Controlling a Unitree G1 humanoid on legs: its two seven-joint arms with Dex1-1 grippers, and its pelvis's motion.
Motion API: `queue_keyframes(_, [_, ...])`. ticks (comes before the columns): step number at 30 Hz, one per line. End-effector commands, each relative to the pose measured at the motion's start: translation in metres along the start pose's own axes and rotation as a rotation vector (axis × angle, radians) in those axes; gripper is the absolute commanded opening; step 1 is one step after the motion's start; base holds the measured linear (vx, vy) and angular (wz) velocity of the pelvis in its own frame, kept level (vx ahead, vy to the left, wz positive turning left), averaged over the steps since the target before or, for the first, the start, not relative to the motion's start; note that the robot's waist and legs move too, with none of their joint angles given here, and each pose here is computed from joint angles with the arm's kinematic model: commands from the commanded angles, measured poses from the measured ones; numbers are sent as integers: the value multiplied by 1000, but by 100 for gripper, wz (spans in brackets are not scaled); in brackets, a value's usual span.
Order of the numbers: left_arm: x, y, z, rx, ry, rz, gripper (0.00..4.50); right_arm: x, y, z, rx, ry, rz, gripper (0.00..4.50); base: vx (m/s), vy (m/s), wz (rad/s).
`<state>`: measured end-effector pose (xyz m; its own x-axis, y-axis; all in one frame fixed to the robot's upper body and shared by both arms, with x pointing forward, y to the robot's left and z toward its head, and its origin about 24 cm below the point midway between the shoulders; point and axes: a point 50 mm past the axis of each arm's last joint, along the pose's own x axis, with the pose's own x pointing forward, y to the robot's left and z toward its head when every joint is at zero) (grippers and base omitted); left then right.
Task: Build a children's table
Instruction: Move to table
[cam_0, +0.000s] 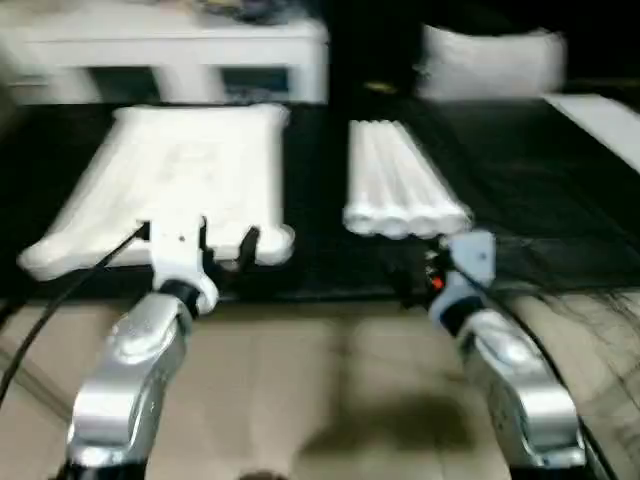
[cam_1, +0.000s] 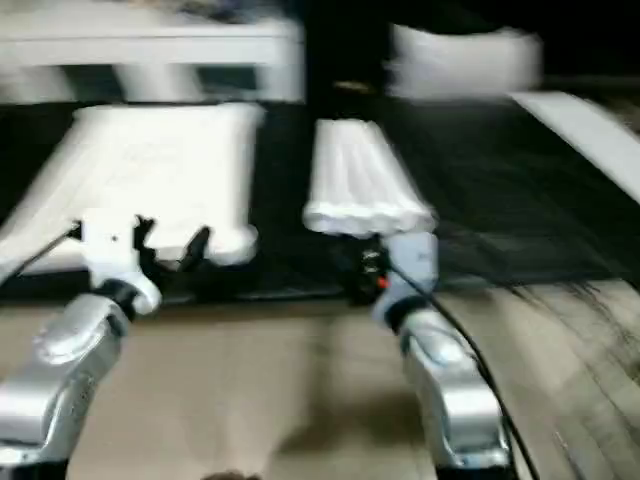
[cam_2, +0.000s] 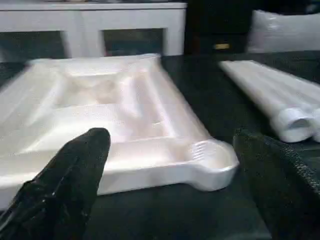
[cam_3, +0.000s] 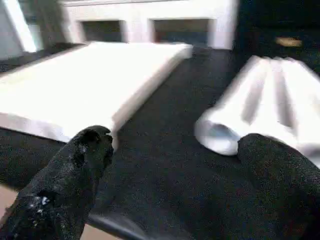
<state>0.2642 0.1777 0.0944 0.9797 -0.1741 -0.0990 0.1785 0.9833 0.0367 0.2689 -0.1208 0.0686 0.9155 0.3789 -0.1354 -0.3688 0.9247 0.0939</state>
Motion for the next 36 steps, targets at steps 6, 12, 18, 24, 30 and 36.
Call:
queue_keyframes(6, [-1,-7,-8,13,45,-50,442,-5,6,0,19,-21,46,450,61,78,36])
queue_keyframes(12, [2,-11,-8,11,33,-81,442,-13,-4,-7,2,-8,12,450,161,-9,6])
queue_keyframes(18, [5,-15,-6,7,21,-128,442,-9,-6,-2,-32,-24,-27,450,198,46,-2])
queue_keyframes(24, [8,-18,-9,-11,22,-131,442,-7,-7,3,-58,-47,-28,450,74,25,0])
queue_keyframes(30, [10,-21,-11,-51,15,-142,442,-8,-7,10,-96,-50,-19,450,-9,2,-13])
queue_keyframes(36, [10,-24,-14,-54,19,-146,442,-9,-10,14,-96,-63,-35,450,-78,11,-54])
